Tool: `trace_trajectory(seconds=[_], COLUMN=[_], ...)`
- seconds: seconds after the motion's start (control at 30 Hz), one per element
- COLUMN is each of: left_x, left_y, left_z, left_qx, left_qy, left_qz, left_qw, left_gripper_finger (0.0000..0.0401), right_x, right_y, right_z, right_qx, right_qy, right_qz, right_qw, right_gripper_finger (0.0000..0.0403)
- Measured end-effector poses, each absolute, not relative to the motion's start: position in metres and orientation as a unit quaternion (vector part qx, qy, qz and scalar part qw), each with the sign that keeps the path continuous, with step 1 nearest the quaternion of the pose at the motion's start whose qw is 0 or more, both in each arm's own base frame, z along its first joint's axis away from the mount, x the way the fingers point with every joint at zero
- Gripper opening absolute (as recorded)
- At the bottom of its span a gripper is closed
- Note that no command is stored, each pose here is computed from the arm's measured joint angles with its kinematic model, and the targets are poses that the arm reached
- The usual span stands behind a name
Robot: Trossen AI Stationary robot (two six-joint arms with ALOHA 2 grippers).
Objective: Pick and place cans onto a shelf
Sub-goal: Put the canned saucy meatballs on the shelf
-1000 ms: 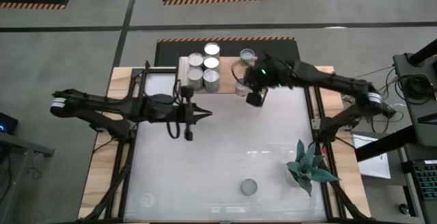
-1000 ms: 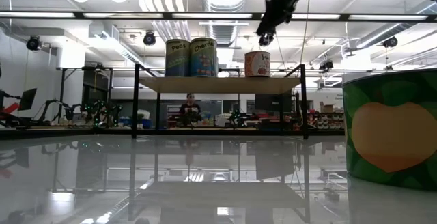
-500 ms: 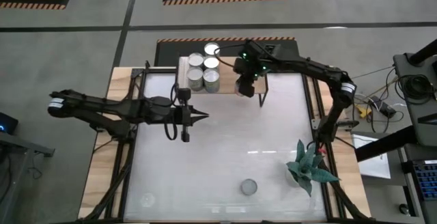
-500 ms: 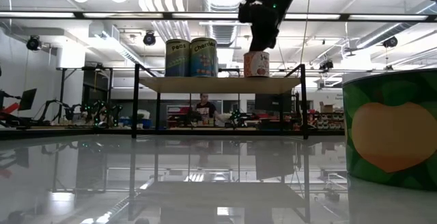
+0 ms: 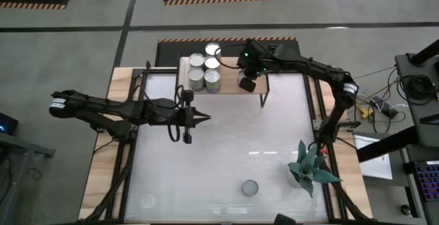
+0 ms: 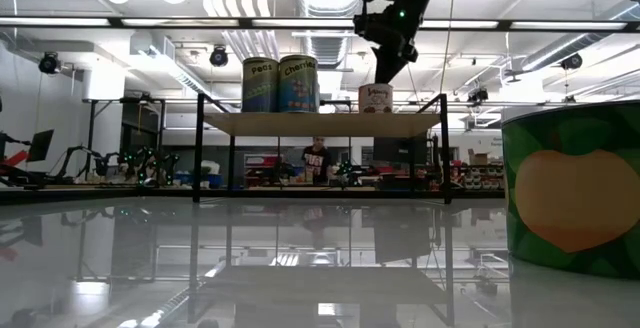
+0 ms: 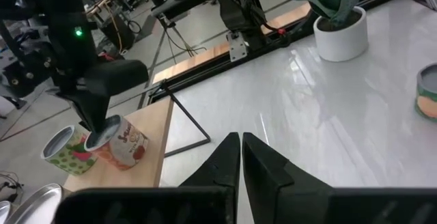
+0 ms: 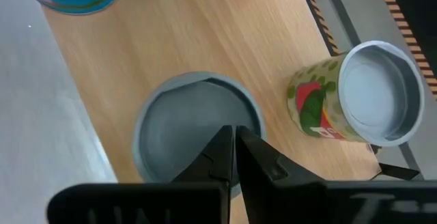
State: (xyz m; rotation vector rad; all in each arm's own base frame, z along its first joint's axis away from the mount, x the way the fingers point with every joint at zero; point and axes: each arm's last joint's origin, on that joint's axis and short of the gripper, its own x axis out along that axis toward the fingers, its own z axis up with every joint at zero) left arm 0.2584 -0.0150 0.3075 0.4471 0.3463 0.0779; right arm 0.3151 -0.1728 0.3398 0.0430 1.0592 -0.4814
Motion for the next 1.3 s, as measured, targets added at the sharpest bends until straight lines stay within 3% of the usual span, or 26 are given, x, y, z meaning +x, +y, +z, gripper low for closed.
trace_trajectory(seconds=[0.3, 0.57, 0.9, 1.3], left_x=[0.258, 0.258, 0.258, 0.258], left_y=[-0.015, -0.015, -0.015, -0.015], left_z=[0.307, 0.306, 0.306, 0.306], left_qx=[0.221, 0.222, 0.222, 0.222], left_qy=[0.171, 0.18, 0.179, 0.178], left_qz=[0.039, 0.037, 0.037, 0.037], left_qw=[0.96, 0.958, 0.958, 0.958], left_gripper_finger=[0.0, 0.0, 0.0, 0.0], right_x=[0.308, 0.31, 0.302, 0.299], right_y=[-0.167, -0.166, -0.17, -0.187], right_z=[0.354, 0.332, 0.333, 0.33], right_qx=[0.036, 0.06, -0.028, -0.032], right_qy=[0.473, 0.488, 0.522, 0.516], right_qz=[-0.228, -0.205, -0.202, -0.217], right_qw=[0.85, 0.846, 0.828, 0.828], right_gripper_finger=[0.0009, 0.0009, 0.0009, 0.0009])
